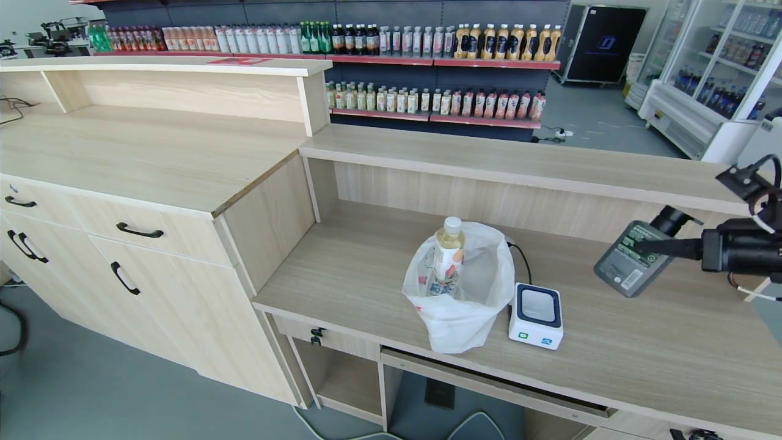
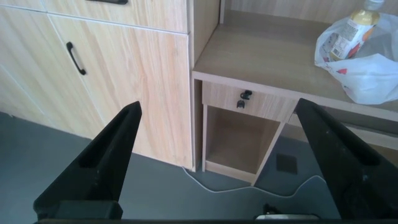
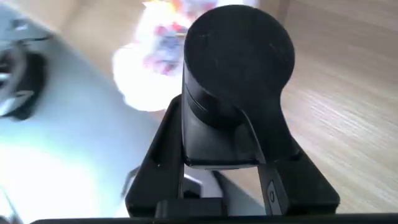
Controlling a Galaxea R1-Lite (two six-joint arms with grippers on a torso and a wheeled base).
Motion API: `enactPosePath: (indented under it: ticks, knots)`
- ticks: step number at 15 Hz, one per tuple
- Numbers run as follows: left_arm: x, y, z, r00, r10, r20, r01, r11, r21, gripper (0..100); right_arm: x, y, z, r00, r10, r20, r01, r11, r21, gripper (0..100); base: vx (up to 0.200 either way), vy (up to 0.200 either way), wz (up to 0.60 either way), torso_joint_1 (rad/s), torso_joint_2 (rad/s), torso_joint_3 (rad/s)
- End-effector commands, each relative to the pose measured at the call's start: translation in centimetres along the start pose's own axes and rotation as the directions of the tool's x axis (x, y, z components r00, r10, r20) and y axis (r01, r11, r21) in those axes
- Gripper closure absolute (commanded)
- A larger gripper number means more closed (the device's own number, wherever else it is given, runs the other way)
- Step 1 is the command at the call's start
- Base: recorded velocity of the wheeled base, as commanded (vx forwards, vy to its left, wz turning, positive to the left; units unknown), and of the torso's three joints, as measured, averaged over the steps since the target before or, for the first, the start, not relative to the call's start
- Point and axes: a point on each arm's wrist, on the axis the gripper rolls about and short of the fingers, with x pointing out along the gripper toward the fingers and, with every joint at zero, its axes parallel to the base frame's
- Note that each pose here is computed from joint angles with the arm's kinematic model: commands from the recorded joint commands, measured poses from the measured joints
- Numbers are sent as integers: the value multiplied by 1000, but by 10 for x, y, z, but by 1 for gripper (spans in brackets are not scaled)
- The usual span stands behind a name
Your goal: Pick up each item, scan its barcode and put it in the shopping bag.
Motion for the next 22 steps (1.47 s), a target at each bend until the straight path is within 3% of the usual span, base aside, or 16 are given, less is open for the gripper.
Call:
enactPosePath:
  ticks: [1,4,10,17,22]
  knots:
    - [0,0,0,1000,0,0,0,1000,0,0,-34,81,47,979,185,84,-172,974,-148,100,0,0,0,0,0,0]
    - [0,0,0,1000,0,0,0,1000,0,0,-34,135,62,933,357,40,-354,932,-76,100,0,0,0,0,0,0]
    - [0,0,0,1000,0,0,0,1000,0,0,-59,199,52,842,539,-37,-539,835,-111,100,0,0,0,0,0,0]
    - [0,0,0,1000,0,0,0,1000,0,0,-88,225,27,779,623,-72,-627,772,-103,100,0,0,0,0,0,0]
    - [0,0,0,1000,0,0,0,1000,0,0,-98,230,17,764,641,-78,-646,755,-115,100,0,0,0,0,0,0]
